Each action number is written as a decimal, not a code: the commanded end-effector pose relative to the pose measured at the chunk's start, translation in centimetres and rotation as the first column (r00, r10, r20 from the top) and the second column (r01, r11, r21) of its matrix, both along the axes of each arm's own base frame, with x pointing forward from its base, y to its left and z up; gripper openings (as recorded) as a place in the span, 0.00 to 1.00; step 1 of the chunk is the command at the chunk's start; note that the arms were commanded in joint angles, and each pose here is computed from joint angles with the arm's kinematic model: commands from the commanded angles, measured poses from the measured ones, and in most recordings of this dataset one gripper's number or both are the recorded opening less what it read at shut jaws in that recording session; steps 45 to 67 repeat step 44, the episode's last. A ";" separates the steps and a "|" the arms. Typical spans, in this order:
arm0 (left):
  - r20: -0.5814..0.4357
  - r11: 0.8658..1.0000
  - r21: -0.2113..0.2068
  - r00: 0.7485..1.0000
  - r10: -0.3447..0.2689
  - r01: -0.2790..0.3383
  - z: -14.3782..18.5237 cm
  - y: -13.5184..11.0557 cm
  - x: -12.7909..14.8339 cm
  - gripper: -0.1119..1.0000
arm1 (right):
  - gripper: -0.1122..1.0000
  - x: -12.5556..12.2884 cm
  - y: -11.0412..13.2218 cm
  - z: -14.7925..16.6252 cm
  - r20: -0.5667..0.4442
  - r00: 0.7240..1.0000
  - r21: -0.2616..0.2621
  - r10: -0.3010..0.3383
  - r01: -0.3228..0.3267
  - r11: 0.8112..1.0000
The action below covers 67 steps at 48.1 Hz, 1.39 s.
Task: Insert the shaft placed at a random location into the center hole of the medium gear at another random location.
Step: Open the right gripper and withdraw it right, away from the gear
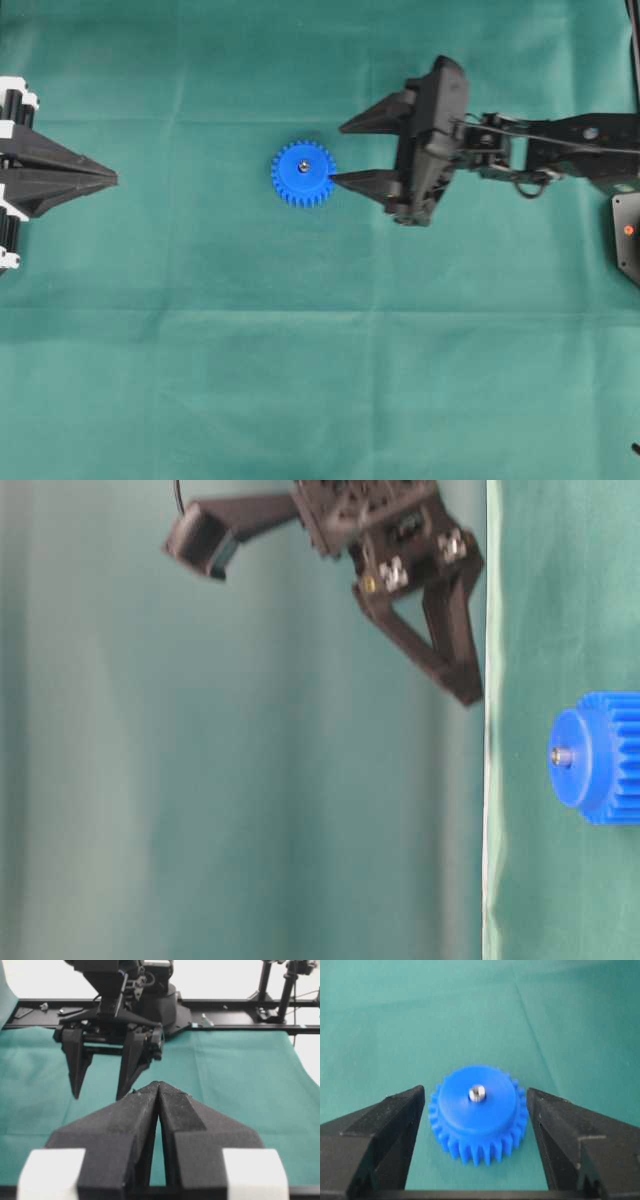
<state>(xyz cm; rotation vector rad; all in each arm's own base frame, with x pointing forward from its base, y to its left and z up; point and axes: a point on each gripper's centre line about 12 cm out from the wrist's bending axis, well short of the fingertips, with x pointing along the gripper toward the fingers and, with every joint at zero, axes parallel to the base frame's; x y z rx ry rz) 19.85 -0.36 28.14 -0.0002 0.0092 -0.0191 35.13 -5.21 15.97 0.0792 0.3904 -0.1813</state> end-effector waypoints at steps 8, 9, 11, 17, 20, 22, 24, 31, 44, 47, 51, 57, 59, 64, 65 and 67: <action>0.023 1.000 0.003 1.000 -0.004 0.004 0.9 -0.1 0.3 0.10 | 0.84 -3.0 0.4 2.4 0.073 0.997 -0.019 0.003 -0.001 1.000; 0.023 1.000 0.003 1.000 -0.004 0.004 0.9 -0.1 0.3 0.10 | 0.84 -3.2 0.5 2.5 0.076 0.997 -0.019 0.003 -0.001 1.000; 0.022 1.000 0.003 1.000 -0.002 0.002 0.9 0.0 0.3 0.10 | 0.84 -3.7 0.5 2.5 0.079 0.997 -0.020 0.003 -0.001 1.000; 0.023 1.000 0.003 1.000 -0.004 0.004 0.9 -0.1 0.3 0.10 | 0.83 -5.2 0.7 2.7 0.087 0.996 -0.018 0.001 0.001 1.000; 0.023 1.000 0.003 1.000 -0.004 0.004 0.9 -0.1 0.3 0.10 | 0.83 -5.8 0.8 2.8 0.088 0.996 -0.019 0.002 -0.001 1.000; 0.022 1.000 0.003 1.000 -0.004 0.004 0.9 -0.1 0.3 0.10 | 0.83 -6.1 0.8 2.8 0.090 0.996 -0.020 0.003 -0.001 1.000; 0.023 1.000 0.003 1.000 -0.004 0.004 0.9 -0.1 0.3 0.10 | 0.83 -6.3 0.9 2.8 0.090 0.996 -0.020 0.003 -0.001 1.000; 0.022 1.000 0.003 1.000 -0.004 0.004 0.9 -0.1 0.3 0.10 | 0.84 -6.8 0.9 2.9 0.094 0.996 -0.020 0.003 -0.001 1.000; 0.021 1.000 0.001 1.000 -0.004 0.004 0.9 -0.1 0.3 0.10 | 0.83 -6.8 0.9 2.9 0.093 0.996 -0.020 0.003 -0.001 1.000; 0.021 1.000 0.001 1.000 -0.004 0.004 0.9 -0.1 0.3 0.10 | 0.83 -6.8 0.9 2.9 0.093 0.996 -0.020 0.003 -0.001 1.000; 0.021 1.000 0.001 1.000 -0.004 0.004 0.9 -0.1 0.3 0.10 | 0.83 -6.8 0.9 2.9 0.093 0.996 -0.020 0.003 -0.001 1.000; 0.021 1.000 0.001 1.000 -0.004 0.004 0.9 -0.1 0.3 0.10 | 0.83 -6.8 0.9 2.9 0.093 0.996 -0.020 0.003 -0.001 1.000; 0.021 1.000 0.001 1.000 -0.004 0.004 0.9 -0.1 0.3 0.10 | 0.83 -6.8 0.9 2.9 0.093 0.996 -0.020 0.003 -0.001 1.000; 0.021 1.000 0.001 1.000 -0.004 0.004 0.9 -0.1 0.3 0.10 | 0.83 -6.8 0.9 2.9 0.093 0.996 -0.020 0.003 -0.001 1.000; 0.021 1.000 0.001 1.000 -0.004 0.004 0.9 -0.1 0.3 0.10 | 0.83 -6.8 0.9 2.9 0.093 0.996 -0.020 0.003 -0.001 1.000; 0.021 1.000 0.001 1.000 -0.004 0.004 0.9 -0.1 0.3 0.10 | 0.83 -6.8 0.9 2.9 0.093 0.996 -0.020 0.003 -0.001 1.000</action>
